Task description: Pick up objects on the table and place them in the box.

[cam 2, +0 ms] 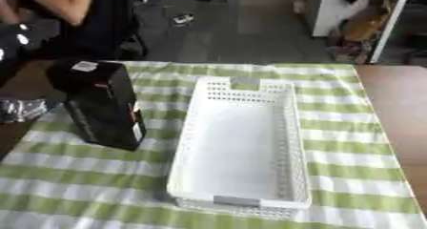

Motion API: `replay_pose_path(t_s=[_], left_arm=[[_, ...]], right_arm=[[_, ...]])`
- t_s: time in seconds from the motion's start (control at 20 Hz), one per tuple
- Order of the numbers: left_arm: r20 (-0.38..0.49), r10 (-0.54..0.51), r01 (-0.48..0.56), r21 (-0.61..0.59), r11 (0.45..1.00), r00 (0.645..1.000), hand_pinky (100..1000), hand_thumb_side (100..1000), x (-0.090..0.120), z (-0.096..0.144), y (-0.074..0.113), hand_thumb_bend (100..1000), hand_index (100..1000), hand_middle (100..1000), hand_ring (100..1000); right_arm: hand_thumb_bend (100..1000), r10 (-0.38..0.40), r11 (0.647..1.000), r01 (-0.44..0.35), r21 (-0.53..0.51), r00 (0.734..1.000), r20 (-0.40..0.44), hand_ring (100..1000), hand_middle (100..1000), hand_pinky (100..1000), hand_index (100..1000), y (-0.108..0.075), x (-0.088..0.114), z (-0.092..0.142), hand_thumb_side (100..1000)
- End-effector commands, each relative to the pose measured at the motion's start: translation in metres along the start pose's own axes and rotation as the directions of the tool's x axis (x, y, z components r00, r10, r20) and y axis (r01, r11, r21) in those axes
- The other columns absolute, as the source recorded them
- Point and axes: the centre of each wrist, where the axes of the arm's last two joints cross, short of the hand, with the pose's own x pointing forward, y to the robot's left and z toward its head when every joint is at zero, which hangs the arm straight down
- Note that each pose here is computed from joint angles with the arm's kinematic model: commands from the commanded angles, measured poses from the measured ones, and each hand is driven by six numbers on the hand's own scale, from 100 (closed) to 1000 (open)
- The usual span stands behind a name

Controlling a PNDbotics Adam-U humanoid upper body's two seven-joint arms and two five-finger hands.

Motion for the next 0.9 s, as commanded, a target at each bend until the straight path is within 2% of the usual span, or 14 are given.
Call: replay_pose_path(t_s=[0.05, 0.3, 0.5, 0.9], left_arm=[[0.014, -0.079, 0.079, -0.022, 0.997, 0.997, 943, 598, 0.0, -0.003, 0.016, 863, 1000, 1000, 998], [-0.052, -0.205, 0.202, -0.048, 0.978, 0.977, 947, 585, -0.008, -0.012, 0.031, 916, 1000, 1000, 996], [-0.098, -0.263, 0.255, -0.082, 0.963, 0.96, 950, 594, -0.02, -0.023, 0.033, 930, 1000, 1000, 996], [-0.11, -0.358, 0.331, -0.204, 0.921, 0.927, 955, 621, -0.044, -0.041, 0.035, 950, 1000, 1000, 991]], right_arm=[[100, 0.022, 1.0, -0.023, 0.016, 0.999, 0.022, 818, 853, 770, 977, -0.005, 0.005, -0.006, 726], [100, 0.022, 1.0, -0.022, 0.018, 1.0, 0.019, 818, 852, 771, 977, -0.005, 0.004, -0.005, 726], [100, 0.02, 1.0, -0.021, 0.019, 1.0, 0.019, 818, 852, 770, 977, -0.005, 0.004, -0.005, 727], [100, 0.019, 1.0, -0.02, 0.025, 1.0, 0.017, 818, 852, 770, 977, -0.004, 0.004, -0.005, 727]])
